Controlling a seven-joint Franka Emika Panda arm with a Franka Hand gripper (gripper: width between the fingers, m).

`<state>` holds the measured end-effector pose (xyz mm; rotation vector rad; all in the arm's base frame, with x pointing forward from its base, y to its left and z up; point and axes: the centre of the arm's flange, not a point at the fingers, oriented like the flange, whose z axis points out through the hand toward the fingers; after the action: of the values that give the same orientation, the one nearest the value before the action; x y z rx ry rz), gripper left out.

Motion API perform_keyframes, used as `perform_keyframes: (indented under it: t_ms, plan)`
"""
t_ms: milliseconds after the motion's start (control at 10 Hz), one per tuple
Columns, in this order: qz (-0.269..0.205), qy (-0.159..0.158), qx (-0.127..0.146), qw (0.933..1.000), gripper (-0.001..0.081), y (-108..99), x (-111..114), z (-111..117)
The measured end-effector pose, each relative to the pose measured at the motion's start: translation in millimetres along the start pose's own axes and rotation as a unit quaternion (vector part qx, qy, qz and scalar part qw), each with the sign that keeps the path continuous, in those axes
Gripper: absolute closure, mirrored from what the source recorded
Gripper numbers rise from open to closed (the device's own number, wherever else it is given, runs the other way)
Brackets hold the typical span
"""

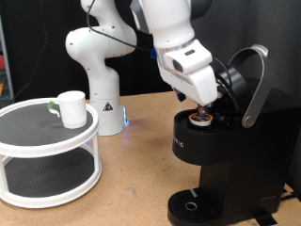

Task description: Make a cup of coffee with the keurig machine

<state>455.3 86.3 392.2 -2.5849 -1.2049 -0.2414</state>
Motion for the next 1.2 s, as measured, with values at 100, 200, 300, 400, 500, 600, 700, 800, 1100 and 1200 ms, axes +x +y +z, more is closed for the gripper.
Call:
perform_keyframes:
  t_ms: [100, 200, 300, 400, 500, 600, 700, 800, 1100, 1200]
  plan:
    - [0.011, 0.005, -0.01, 0.9999, 0.0008, 4, -3, -3]
    - [0.018, 0.011, -0.018, 0.9996, 0.0008, 7, -5, -10]
    - [0.023, 0.016, -0.023, 0.9993, 0.0008, 10, -8, -17]
    - [0.027, 0.021, -0.027, 0.999, 0.0008, 13, -10, -23]
    - [0.032, 0.026, -0.031, 0.9987, 0.0008, 15, -13, -30]
    - [0.036, 0.031, -0.036, 0.9982, 0.0008, 18, -17, -37]
    - [0.04, 0.036, -0.042, 0.9977, 0.0008, 22, -20, -45]
    - [0.039, 0.037, -0.051, 0.9973, 0.0008, 24, -23, -52]
    - [0.036, 0.041, -0.069, 0.9961, 0.0008, 28, -25, -59]
    - [0.037, 0.044, -0.065, 0.9962, 0.0008, 29, -26, -59]
